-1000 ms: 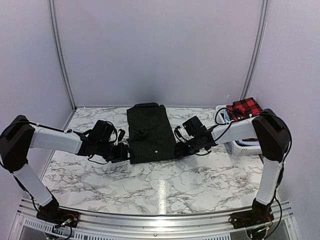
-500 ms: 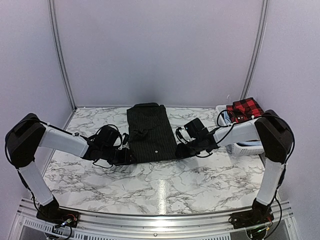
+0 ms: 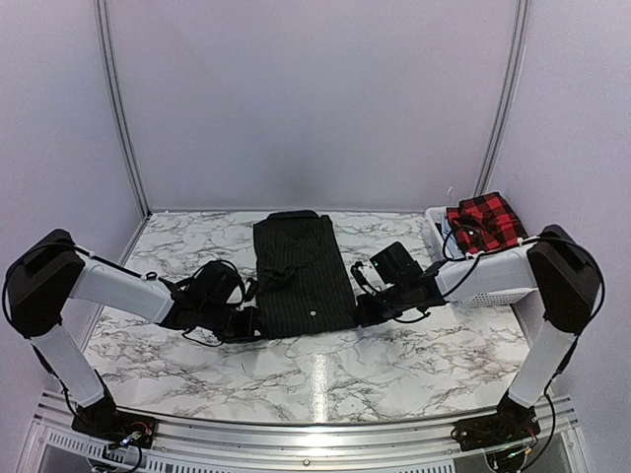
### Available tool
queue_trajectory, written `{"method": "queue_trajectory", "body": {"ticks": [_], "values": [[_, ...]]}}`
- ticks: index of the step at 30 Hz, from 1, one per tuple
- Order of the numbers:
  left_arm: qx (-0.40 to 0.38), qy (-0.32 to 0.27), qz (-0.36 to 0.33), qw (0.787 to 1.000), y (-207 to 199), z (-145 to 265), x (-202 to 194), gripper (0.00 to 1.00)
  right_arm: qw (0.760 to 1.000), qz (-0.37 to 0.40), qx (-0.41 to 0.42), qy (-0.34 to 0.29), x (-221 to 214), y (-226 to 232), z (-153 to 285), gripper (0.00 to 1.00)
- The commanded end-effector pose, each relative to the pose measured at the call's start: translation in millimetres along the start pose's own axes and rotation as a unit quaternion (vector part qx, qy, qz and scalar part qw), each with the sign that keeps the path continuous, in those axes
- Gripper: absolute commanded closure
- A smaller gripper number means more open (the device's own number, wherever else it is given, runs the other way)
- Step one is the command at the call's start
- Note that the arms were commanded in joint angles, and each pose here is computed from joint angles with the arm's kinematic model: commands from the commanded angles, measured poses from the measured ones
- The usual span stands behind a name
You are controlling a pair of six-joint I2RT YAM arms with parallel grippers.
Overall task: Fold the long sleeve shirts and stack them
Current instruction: Move the 2/3-rectangle-folded shirt to the center of the board, then smooth out the 2/3-rectangle-folded shirt at the center of the board.
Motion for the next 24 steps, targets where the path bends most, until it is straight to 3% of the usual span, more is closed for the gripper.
{"method": "queue_trajectory", "body": {"ticks": [1, 5, 9, 14, 17, 24], "values": [[0.001, 0.054, 0.031, 0.998, 0.4, 15.0, -49.5, 1.00, 0.999, -0.018, 0.024, 0.030, -35.3, 16.4, 19.6, 1.00], [0.007, 0.076, 0.045, 0.996, 8.0, 24.1, -80.2, 0.98, 0.997, -0.039, 0.045, 0.054, -73.1, 28.4, 28.9, 1.00], [0.013, 0.057, 0.042, 0.997, 4.2, 38.5, -76.0, 0.80, 0.996, -0.049, 0.048, 0.054, -79.7, 34.5, 38.2, 0.89], [0.035, -0.011, 0.006, 0.999, -13.2, 69.1, -40.8, 0.53, 1.000, -0.025, 0.015, 0.008, -40.6, 35.3, 60.5, 0.64], [0.037, -0.037, -0.006, 0.999, -20.0, 80.1, -19.8, 0.44, 1.000, -0.013, 0.002, -0.027, -8.7, 29.3, 69.6, 0.53], [0.040, -0.024, -0.013, 0.999, -7.0, 55.5, 14.9, 0.33, 0.996, -0.001, 0.037, -0.086, 55.1, 11.9, 55.9, 0.48]]}}
Point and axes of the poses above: each gripper's point midway between its finger pads, its own z axis back along the fingers, its own y axis along the line the jaws close on, x = y × z, the point moved 3 cm from there along z, back along the fingers, and after that the axes turned 5 degrees about z, right-handed, at the moved point
